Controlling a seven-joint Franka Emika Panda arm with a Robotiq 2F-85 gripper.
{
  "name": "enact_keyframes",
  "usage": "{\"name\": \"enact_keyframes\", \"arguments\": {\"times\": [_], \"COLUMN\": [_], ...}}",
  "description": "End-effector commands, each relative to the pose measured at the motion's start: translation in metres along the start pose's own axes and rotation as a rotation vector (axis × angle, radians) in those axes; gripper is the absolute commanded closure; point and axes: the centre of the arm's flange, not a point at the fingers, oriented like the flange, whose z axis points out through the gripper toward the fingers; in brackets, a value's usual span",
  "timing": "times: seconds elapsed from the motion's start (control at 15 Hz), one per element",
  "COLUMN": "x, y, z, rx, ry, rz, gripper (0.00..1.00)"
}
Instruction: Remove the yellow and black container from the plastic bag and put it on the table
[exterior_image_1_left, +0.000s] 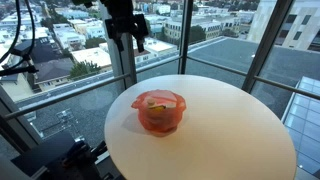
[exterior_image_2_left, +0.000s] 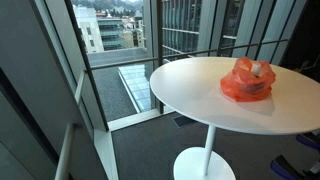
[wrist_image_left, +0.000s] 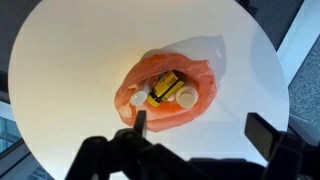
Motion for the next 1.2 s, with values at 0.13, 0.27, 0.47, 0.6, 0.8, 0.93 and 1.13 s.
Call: {"name": "enact_keyframes", "arguments": {"times": [0.13,0.27,0.47,0.6,0.8,0.93,1.13], "x": [0.000,0.000,0.020,0.036,0.064,0.080,0.097], "y": [0.000,0.000,0.000,0.000,-0.001,-0.001,0.004], "z": [0.000,0.000,0.004,0.008,0.017,0.027,0.048], "rx": [0.000,0.000,0.002,0.002,0.004,0.005,0.009], "ry": [0.001,0.001,-0.004,-0.003,0.003,-0.004,-0.032], "rz": [0.000,0.000,0.060,0.107,0.199,0.274,0.375], "gripper": [0.00,0.00,0.00,0.00,0.00,0.00,0.00]}}
